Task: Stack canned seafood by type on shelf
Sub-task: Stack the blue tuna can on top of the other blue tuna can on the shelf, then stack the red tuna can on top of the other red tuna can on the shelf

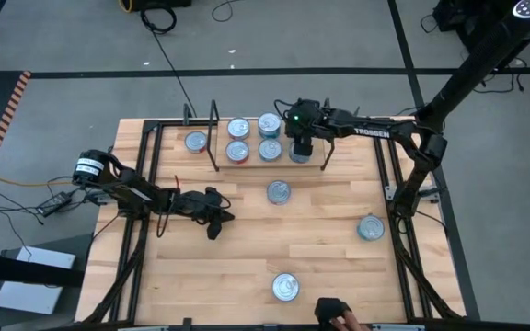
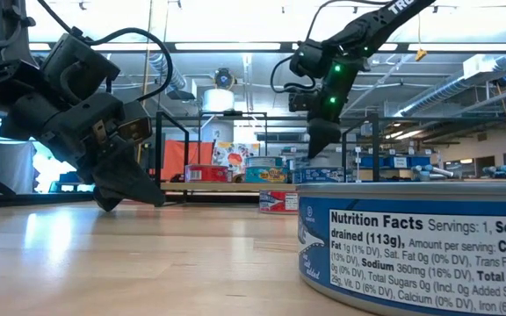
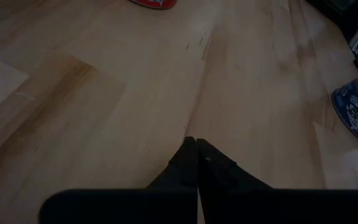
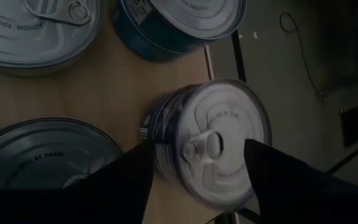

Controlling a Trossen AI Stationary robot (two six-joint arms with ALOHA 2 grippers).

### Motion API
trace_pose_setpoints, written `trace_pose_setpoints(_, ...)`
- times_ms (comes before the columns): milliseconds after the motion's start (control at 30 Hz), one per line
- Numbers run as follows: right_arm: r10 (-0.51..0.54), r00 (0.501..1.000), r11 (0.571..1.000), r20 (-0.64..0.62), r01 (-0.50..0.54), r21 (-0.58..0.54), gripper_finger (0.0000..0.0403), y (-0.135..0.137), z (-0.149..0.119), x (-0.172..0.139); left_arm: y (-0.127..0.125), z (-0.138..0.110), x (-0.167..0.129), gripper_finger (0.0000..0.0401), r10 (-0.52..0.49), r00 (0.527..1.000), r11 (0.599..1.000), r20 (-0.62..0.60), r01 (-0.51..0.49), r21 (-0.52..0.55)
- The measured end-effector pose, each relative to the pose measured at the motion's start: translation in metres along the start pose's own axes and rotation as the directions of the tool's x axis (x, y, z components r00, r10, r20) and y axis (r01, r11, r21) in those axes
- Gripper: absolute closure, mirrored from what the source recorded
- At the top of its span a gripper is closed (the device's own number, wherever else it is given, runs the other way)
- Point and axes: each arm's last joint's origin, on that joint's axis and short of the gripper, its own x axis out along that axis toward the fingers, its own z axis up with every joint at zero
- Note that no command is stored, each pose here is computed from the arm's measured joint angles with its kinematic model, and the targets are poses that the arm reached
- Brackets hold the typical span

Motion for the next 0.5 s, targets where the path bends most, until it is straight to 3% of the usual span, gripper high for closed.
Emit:
trace_pose_setpoints(233,-0.005,1.0,1.0,0.006,0.005,0.022,0.0132,-0.001,0.0,0.0,0.0,0.0,0.0,0.0401,0.0,1.0,1.0,0.0,0.0,0.0)
trace_pose_setpoints(500,-0.015,0.999,0.999,0.04,0.014,0.035,0.0169,-0.011,0.019,-0.022,0.0,0.0,0.0,0.0401,-0.001,1.0,1.0,0.0,0.001,-0.001)
